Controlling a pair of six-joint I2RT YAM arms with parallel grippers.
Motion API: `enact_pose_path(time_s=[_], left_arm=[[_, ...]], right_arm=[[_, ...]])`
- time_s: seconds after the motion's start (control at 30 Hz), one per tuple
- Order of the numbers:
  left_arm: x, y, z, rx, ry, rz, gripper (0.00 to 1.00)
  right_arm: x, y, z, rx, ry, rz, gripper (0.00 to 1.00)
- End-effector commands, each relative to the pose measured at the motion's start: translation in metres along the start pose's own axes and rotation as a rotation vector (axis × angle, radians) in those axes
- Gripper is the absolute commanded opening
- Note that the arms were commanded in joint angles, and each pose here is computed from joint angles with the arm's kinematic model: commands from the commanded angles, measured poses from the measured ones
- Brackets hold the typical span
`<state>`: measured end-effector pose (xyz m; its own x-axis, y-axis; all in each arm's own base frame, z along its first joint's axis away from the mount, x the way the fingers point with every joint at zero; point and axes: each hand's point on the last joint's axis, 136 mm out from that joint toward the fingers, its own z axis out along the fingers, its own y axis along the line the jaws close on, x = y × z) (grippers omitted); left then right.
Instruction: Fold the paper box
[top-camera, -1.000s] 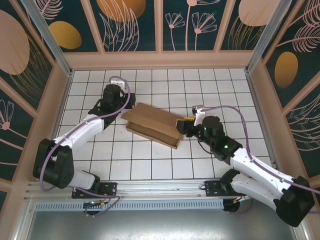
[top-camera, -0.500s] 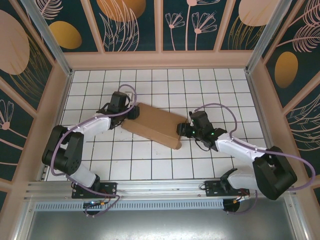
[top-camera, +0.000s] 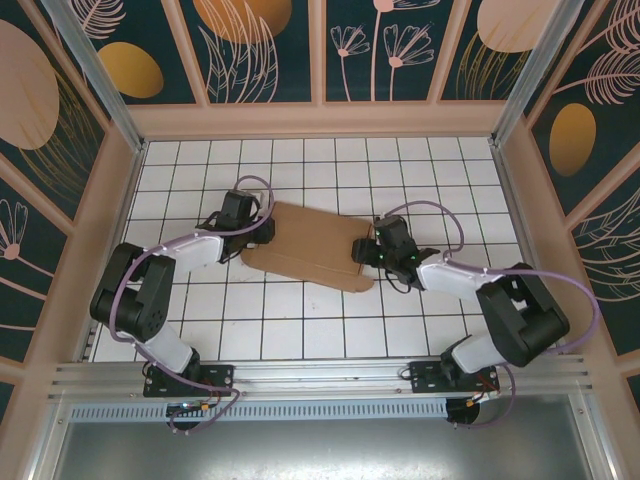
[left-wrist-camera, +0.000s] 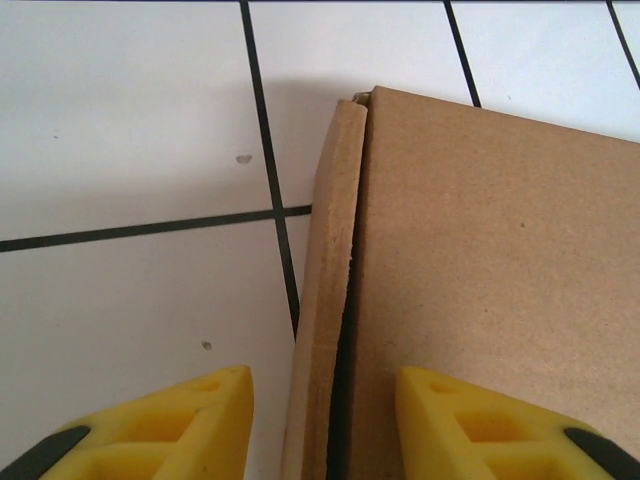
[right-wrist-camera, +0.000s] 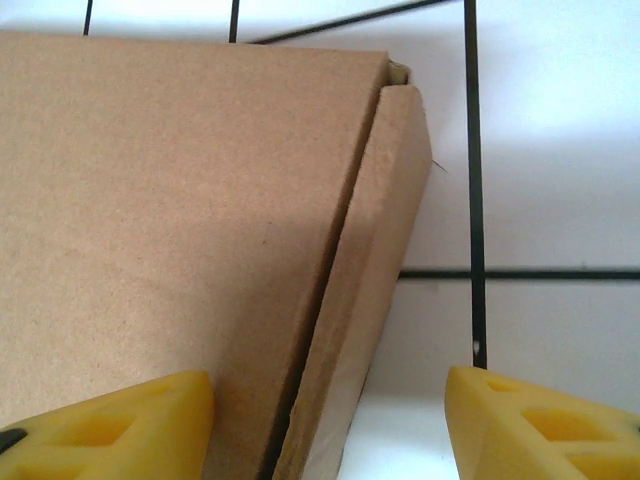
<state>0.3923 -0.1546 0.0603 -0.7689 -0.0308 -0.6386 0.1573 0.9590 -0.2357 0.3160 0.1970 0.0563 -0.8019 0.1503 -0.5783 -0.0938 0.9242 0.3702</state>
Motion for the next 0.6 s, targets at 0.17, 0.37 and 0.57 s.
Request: enact_pose_path(time_s=[0.17, 0.37, 0.57], left_arm=[[0.008, 0.018, 0.014, -0.006, 0.059, -0.078, 0.41], [-0.063, 0.003, -0.036, 0.035, -0.139, -0.096, 0.42], [-0.077, -0.014, -0.066, 0.123, -0.191, -0.240, 0.29]], right_arm=[[-0.004, -0.008, 0.008, -0.014, 0.034, 0.053, 0.66], [-0.038, 0.006, -0.021, -0.065, -0.062, -0.003, 0.71], [-0.060, 0.027, -0.038, -0.055, -0.122, -0.224, 0.71]])
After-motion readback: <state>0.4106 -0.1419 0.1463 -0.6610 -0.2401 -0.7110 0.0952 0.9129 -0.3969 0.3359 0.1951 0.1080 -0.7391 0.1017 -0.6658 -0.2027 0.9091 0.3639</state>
